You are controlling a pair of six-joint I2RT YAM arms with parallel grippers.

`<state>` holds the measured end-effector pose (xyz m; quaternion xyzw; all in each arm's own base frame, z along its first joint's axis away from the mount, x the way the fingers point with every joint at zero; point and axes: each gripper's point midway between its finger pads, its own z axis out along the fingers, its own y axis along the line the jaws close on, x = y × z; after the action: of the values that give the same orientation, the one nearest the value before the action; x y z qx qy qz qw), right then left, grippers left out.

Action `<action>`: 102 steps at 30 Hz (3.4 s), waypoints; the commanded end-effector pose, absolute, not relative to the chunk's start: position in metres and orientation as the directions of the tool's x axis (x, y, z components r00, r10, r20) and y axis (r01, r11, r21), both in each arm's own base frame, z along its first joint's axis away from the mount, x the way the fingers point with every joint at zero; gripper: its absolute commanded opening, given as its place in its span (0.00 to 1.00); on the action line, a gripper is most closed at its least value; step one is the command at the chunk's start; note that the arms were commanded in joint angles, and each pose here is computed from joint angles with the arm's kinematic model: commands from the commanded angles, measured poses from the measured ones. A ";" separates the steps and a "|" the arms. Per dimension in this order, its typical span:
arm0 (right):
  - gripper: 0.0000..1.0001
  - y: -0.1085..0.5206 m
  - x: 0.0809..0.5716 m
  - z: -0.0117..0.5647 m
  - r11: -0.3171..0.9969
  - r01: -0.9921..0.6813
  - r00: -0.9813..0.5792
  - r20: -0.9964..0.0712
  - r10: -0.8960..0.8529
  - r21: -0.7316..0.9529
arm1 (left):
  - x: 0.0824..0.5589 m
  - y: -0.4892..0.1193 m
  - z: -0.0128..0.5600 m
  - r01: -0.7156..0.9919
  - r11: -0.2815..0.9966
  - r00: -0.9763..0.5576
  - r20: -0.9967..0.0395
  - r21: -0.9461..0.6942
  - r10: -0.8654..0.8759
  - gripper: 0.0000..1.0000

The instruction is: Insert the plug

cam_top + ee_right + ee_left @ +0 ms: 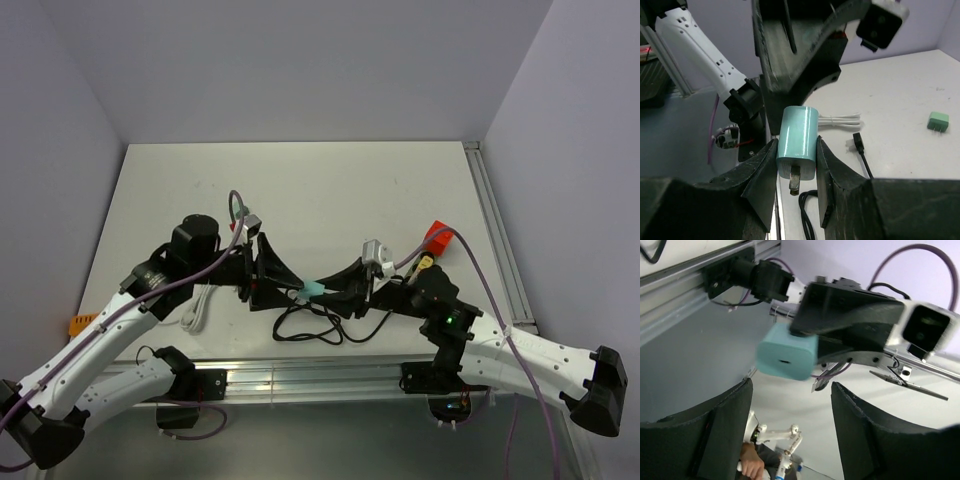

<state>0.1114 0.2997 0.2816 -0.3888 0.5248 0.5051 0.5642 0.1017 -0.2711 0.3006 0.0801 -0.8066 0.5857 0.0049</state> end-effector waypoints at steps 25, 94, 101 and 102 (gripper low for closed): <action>0.00 0.300 0.085 0.332 0.059 -0.997 -0.033 -0.950 0.312 0.054 | 0.096 -0.274 0.317 -0.076 0.257 -0.997 0.065 -0.963 -0.052 0.71; 0.98 0.265 0.145 0.248 0.539 -0.756 -0.372 -0.922 0.111 0.370 | 0.264 -0.046 0.265 -0.079 0.997 -0.734 -0.676 0.000 -0.058 0.00; 0.98 0.265 0.143 0.242 0.528 -0.748 -0.396 -0.909 0.128 0.401 | 0.277 0.037 0.268 -0.233 0.940 -0.707 -0.707 0.249 0.011 0.00; 0.98 0.264 0.141 0.238 0.526 -0.748 -0.402 -0.907 0.124 0.404 | 0.271 0.045 0.255 -0.237 0.928 -0.733 -0.679 0.287 0.023 0.00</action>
<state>0.1426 0.2647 0.2309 -0.2277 0.7263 0.4198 0.4944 0.2763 0.0158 0.2508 0.0889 -0.9265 -0.1081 -0.3493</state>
